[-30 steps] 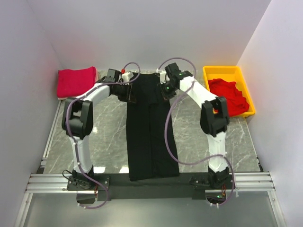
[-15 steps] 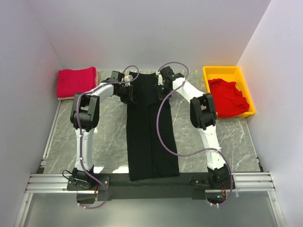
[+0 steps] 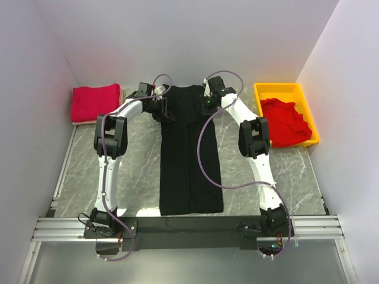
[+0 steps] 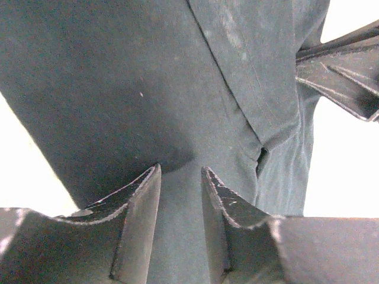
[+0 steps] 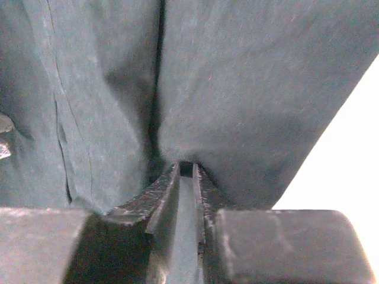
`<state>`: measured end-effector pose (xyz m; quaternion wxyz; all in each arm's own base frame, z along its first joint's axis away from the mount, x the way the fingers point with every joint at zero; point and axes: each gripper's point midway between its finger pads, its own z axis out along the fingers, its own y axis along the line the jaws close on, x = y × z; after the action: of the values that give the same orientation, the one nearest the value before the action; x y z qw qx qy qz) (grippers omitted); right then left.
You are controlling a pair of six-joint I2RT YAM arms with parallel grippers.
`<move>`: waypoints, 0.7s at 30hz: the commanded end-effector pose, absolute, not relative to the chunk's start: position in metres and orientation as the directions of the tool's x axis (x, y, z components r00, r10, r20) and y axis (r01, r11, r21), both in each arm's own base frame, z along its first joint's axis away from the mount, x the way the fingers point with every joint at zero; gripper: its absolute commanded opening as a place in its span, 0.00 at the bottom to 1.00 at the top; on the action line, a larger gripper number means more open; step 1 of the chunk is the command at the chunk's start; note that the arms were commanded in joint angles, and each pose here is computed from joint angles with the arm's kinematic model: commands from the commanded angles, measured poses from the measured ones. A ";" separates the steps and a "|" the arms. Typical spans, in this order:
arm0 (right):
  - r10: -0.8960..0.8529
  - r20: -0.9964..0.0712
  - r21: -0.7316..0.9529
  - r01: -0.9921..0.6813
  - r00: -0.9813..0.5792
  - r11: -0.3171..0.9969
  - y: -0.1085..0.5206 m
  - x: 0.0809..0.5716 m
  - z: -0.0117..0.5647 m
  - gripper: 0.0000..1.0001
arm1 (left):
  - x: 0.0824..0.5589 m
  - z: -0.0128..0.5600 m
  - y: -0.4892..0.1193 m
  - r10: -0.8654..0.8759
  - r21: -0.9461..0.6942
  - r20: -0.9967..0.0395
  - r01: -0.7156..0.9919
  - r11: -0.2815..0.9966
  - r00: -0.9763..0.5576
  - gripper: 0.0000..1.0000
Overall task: Fold and stack the t-shirts
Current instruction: Fold the tshirt
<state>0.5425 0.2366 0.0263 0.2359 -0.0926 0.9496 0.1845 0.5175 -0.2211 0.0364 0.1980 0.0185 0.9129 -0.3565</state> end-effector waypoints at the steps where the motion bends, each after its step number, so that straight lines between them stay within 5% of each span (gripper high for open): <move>1: -0.084 -0.590 0.259 -0.287 -0.803 0.922 0.230 0.576 0.044 0.25 | 0.542 0.050 -0.200 -0.119 -0.596 -0.491 0.233 0.769 -0.863 0.43; 5: -0.167 -0.702 0.234 -0.445 -0.693 0.865 0.241 0.575 0.112 0.41 | 0.544 0.104 -0.199 -0.078 -0.571 -0.625 0.387 0.724 -0.777 0.49; 10: -0.286 -0.815 0.154 -0.666 -0.503 0.730 0.248 0.512 0.219 0.73 | 0.500 0.202 -0.190 0.017 -0.390 -0.832 0.606 0.693 -0.555 0.62; 12: -0.356 -0.792 0.127 -0.704 -0.496 0.699 0.239 0.476 0.210 0.73 | 0.470 0.240 -0.182 0.101 -0.252 -0.900 0.696 0.672 -0.423 0.61; 14: -0.394 -0.833 0.036 -0.748 -0.390 0.663 0.227 0.438 0.246 0.73 | 0.430 0.218 -0.170 0.193 -0.197 -0.893 0.737 0.647 -0.407 0.61; 15: -0.443 -0.786 0.054 -0.761 -0.432 0.646 0.217 0.408 0.208 0.73 | 0.406 0.241 -0.166 0.218 -0.126 -0.919 0.768 0.627 -0.329 0.61; 17: -0.493 -0.833 -0.113 -0.796 -0.250 0.595 0.205 0.368 0.238 0.73 | 0.359 0.206 -0.159 0.320 -0.086 -0.894 0.820 0.566 -0.314 0.61; 21: -0.644 -0.759 -0.266 -0.861 -0.090 0.433 0.185 0.274 0.177 0.73 | 0.271 0.194 -0.152 0.429 0.038 -0.890 0.911 0.411 -0.156 0.60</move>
<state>0.3140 0.1960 0.2469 0.4715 -0.4180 0.7574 0.1712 0.3254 -0.1544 0.2410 0.4965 0.3682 0.7396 -0.2663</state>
